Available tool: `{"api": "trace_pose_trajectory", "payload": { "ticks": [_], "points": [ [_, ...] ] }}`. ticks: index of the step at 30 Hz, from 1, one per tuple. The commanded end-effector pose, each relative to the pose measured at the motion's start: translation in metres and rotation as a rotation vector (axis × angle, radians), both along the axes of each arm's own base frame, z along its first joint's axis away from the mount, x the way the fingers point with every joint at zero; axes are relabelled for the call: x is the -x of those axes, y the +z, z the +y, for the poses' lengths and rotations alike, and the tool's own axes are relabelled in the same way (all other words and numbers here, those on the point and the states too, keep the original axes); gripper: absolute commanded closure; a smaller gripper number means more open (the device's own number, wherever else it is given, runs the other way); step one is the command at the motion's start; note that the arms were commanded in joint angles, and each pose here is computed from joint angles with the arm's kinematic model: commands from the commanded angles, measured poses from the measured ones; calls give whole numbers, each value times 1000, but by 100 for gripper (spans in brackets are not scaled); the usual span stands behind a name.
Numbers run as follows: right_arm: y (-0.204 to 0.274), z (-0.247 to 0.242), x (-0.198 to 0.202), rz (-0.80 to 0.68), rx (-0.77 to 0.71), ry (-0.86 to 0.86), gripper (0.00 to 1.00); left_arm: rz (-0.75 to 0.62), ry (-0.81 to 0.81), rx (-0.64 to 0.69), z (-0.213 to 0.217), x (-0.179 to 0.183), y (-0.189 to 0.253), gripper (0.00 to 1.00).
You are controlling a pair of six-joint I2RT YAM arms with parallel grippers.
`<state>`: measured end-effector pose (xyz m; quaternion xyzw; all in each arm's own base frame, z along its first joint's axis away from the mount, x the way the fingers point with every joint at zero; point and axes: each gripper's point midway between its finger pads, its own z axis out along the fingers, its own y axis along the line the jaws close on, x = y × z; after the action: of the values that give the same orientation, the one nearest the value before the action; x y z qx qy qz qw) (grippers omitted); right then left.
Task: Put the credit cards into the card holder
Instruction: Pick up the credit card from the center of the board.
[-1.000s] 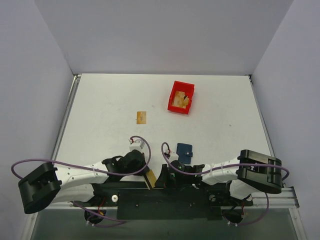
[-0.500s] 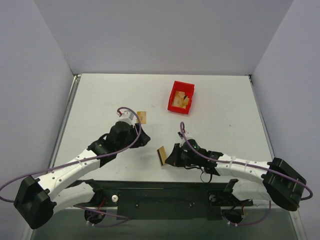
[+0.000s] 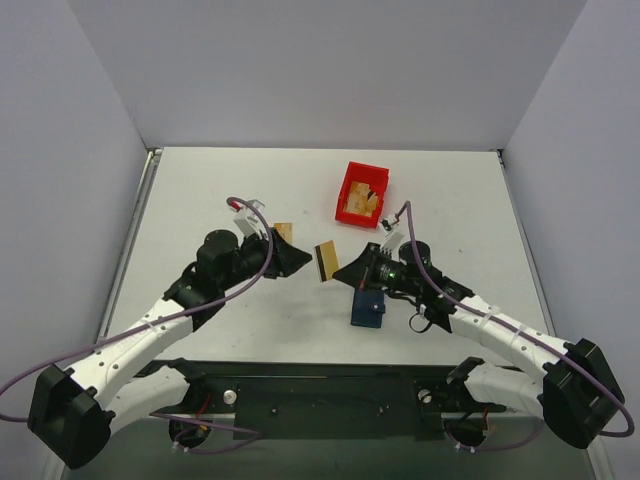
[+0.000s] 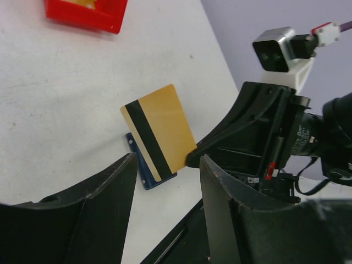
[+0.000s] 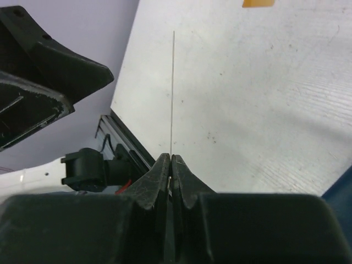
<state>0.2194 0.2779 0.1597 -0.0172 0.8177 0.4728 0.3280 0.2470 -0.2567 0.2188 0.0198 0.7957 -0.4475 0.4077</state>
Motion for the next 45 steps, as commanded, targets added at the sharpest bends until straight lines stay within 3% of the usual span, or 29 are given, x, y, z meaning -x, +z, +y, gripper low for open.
{"api": "trace_pose_trajectory", "payload": {
  "ticks": [1,12,26,31,36,39,42,45],
  "points": [
    [52,11,-5,-75,-200,52,100,-150,-55,164,-9,4,59,41],
    [68,15,5,-80,-357,119,100,-114,-69,164,-11,6,41,41],
    [74,16,9,-92,-379,147,100,-102,-91,170,-16,5,37,44],
    [73,18,9,-78,-381,157,100,-106,-113,185,-21,5,40,67],
    [70,18,10,-68,-377,160,100,-109,-126,194,-22,8,41,81],
    [71,18,9,-73,-373,158,100,-111,-135,199,-23,9,41,99],
    [67,17,7,-85,-330,154,88,-112,-150,205,-24,12,43,100],
    [71,12,7,-123,-287,136,69,-114,-164,209,-25,14,43,100]
  ]
}}
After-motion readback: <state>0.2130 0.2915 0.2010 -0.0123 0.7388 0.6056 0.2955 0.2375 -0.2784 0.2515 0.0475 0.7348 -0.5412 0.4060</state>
